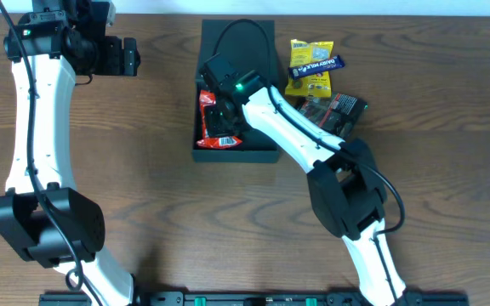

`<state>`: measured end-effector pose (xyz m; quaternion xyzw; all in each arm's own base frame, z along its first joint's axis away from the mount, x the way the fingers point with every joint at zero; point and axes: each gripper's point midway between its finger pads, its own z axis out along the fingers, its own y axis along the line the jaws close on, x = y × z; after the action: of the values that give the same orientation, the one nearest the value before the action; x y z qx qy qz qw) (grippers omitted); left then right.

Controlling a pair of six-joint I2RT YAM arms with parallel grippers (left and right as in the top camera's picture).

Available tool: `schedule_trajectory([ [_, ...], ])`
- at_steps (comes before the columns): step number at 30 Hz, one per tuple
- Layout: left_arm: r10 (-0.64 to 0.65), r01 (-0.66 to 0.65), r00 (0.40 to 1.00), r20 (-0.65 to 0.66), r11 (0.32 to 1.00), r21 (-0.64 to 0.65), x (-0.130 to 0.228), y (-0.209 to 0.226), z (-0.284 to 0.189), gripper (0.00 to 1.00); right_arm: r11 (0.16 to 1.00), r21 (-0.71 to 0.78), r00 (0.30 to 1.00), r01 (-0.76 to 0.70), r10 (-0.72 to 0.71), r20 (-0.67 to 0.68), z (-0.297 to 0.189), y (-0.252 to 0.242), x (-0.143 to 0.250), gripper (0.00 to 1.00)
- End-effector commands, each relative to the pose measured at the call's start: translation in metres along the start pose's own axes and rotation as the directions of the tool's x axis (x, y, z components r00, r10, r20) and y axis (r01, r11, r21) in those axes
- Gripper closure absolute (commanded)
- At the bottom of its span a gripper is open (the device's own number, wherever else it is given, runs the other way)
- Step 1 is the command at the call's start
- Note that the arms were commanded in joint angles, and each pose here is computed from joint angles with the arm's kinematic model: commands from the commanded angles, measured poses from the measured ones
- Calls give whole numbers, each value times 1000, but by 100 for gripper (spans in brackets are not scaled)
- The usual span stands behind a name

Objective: Pack container
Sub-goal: 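Push the red chip bag down into the box with the right gripper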

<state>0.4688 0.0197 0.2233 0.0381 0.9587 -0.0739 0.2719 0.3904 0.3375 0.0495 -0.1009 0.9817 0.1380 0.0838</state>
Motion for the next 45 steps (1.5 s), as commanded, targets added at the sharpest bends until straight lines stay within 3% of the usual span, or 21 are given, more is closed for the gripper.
schedule_trajectory([
  [1,-17,17,1000,-7,1000,0,2,4,2,5,999,-19,999,36,-36,-25,6,7,7,99],
  [9,-16,16,1000,-7,1000,-1,2,4,2,4,998,-46,997,44,-47,-68,18,14,17,99],
  [10,-16,16,1000,-7,1000,-1,2,4,2,5,997,-50,996,53,-56,-68,18,15,17,92],
  [11,-16,16,1000,-7,1000,-1,2,4,2,5,996,-53,995,68,-71,-63,18,15,16,79],
  [14,-16,16,1000,-7,1000,-1,2,4,2,5,992,-64,993,107,-109,-36,9,18,8,53],
  [20,-16,16,1000,-7,1000,0,2,4,2,5,984,-67,985,166,-162,64,-35,23,-25,24],
  [21,-16,16,1000,-7,1000,0,2,4,2,5,983,-63,983,170,-165,75,-43,22,-29,23],
  [23,-16,16,1000,-7,1000,0,2,4,2,5,985,-61,984,162,-157,82,-57,20,-35,28],
  [27,-16,16,1000,-7,1000,0,2,4,2,5,987,-46,988,151,-149,47,-61,11,-30,96],
  [45,-16,16,1000,-7,1000,0,2,4,2,5,979,-39,977,199,-201,-74,28,-12,18,99],
])
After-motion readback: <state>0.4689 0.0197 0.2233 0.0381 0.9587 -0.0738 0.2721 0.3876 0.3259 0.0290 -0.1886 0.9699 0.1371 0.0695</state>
